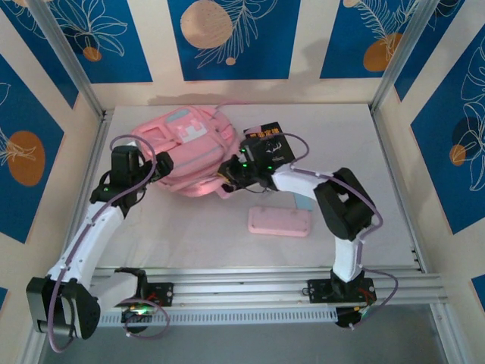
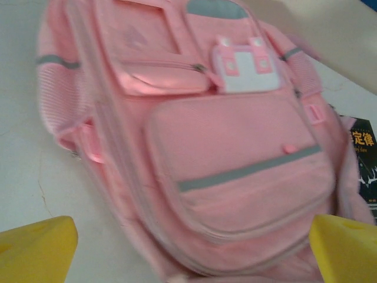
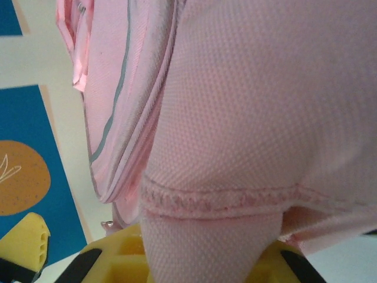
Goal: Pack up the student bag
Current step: Place the student bag at the top-left of the table, then pick up the book from the center of the table.
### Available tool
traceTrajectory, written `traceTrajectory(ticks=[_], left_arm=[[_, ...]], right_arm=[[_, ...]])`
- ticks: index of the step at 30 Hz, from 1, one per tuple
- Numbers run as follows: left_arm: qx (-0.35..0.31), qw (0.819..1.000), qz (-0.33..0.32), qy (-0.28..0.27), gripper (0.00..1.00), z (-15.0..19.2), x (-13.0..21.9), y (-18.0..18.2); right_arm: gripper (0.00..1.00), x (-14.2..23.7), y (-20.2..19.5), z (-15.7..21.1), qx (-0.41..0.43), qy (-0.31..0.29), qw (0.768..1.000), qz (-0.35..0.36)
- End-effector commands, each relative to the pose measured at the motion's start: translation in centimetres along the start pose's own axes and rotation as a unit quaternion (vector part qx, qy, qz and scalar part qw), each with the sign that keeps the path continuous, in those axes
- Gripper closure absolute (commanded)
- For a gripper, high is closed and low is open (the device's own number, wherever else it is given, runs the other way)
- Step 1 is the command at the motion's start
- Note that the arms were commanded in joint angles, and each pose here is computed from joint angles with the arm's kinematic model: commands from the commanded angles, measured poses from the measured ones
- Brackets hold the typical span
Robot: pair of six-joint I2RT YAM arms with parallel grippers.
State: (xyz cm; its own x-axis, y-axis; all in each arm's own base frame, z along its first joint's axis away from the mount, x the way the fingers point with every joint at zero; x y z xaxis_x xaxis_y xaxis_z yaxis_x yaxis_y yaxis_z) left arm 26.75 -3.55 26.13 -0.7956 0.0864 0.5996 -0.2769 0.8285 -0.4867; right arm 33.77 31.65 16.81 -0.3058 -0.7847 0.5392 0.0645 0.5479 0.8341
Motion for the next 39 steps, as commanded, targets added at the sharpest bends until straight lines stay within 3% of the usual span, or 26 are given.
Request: traceTrajectory(ticks=[1,4,7,14,19,22,28,39], left_arm=[[0.015,1.000,-0.005,0.020,0.00,0.8,-0.7,0.4],[0.027,0.999,0.017,0.025,0.00,0.6,-1.3,-0.2],[0.038,0.998,0.041,0.032,0.00,0.5,-1.9,-0.9],[0.046,0.992,0.096,0.075,0.05,2.1,-2.5,-3.1],[0.058,0.981,0.134,0.125,0.09,6.0,-3.5,-5.4],[0.063,0.977,0.144,0.145,0.10,8.9,-4.3,-7.0],[0.082,0.975,0.156,0.134,0.14,12.4,-6.1,-9.6],[0.069,0.986,0.079,0.130,0.18,15.3,-10.6,-9.0]], right_arm=[[0.68,-1.6,6.1,1.9,0.047,0.063,0.993,-0.090],[0.43,-1.6,6.0,2.1,0.056,0.071,0.993,-0.075],[0.34,-0.2,4.8,1.5,0.067,0.065,0.994,-0.054],[0.34,6.0,0.3,-1.3,0.143,0.034,0.988,0.051],[0.33,8.7,-2.4,-4.8,0.199,0.056,0.971,0.121],[0.35,8.6,-3.6,-6.8,0.221,0.069,0.962,0.142],[0.42,6.4,-4.9,-9.5,0.248,0.080,0.947,0.188],[0.43,2.3,-7.7,-10.8,0.293,0.101,0.923,0.226]])
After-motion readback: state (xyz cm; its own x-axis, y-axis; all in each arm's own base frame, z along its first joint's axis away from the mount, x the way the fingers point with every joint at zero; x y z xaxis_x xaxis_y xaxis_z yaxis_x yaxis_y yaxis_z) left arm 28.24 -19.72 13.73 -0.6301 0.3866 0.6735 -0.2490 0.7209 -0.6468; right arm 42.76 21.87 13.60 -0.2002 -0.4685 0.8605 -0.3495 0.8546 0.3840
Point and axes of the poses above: each hand's point on the last joint's axis, 136 mm out from that joint toward the fingers, its own x axis back along the fingers, its own y axis along the line the jaws close on, z = x × y, the point moved 9 cm from there along x, back along the fingers, and after that the axes turned 7 degrees about x, right-handed, at the moved point
